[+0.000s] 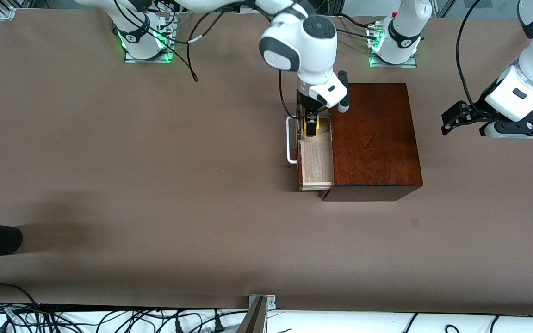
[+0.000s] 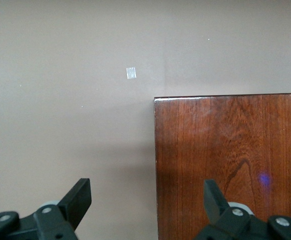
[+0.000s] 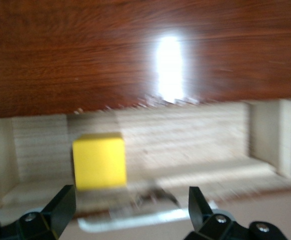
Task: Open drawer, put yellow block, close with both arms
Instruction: 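Lower the cube into the drawer and open the right gripper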
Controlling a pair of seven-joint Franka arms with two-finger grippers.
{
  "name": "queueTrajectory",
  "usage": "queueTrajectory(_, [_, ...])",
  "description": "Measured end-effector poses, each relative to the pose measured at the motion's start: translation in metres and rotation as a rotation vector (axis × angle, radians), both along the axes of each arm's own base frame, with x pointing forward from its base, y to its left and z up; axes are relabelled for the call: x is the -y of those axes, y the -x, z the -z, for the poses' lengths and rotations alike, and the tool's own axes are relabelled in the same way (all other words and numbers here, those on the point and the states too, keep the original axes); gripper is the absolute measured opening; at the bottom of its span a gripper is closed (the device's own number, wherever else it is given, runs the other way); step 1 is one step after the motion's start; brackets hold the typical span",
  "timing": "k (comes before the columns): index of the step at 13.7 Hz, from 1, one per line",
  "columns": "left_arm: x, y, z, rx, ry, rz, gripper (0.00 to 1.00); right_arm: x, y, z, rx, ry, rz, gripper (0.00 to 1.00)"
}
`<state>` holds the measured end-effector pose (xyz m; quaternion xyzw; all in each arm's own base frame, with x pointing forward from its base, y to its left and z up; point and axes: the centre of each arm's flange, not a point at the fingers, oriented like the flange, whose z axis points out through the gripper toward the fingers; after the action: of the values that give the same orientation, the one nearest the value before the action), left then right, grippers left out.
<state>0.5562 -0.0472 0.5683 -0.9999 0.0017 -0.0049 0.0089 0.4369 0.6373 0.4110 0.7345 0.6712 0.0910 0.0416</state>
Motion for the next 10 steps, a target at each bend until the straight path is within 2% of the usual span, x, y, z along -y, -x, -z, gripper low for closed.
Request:
queueTrajectory(2, [0.000, 0.000, 0.000, 0.000, 0.000, 0.001, 1.00, 0.038, -0.022, -0.063, 0.028, 0.011, 0.106, 1.00])
queueTrajectory(3, [0.001, 0.000, 0.000, 0.001, 0.000, 0.001, 1.00, 0.066, -0.040, -0.095, 0.048, 0.007, 0.166, 1.00])
queueTrajectory(5, [0.002, 0.000, 0.000, 0.001, 0.000, 0.004, 1.00, 0.135, -0.088, -0.154, 0.089, -0.045, 0.300, 1.00])
queueTrajectory(6, [0.003, 0.000, 0.000, 0.000, 0.000, 0.005, 1.00, 0.178, -0.113, -0.181, 0.094, -0.083, 0.374, 1.00])
queueTrajectory(7, [0.004, 0.001, 0.000, -0.003, 0.000, 0.007, 1.00, 0.227, -0.135, -0.205, 0.083, -0.115, 0.454, 1.00])
queueTrajectory(8, [0.005, 0.001, 0.000, -0.009, -0.001, 0.009, 1.00, 0.276, -0.150, -0.222, 0.052, -0.141, 0.533, 1.00])
queueTrajectory(10, [0.007, 0.003, 0.001, -0.018, -0.002, 0.012, 1.00, 0.367, -0.165, -0.236, -0.055, -0.212, 0.682, 1.00])
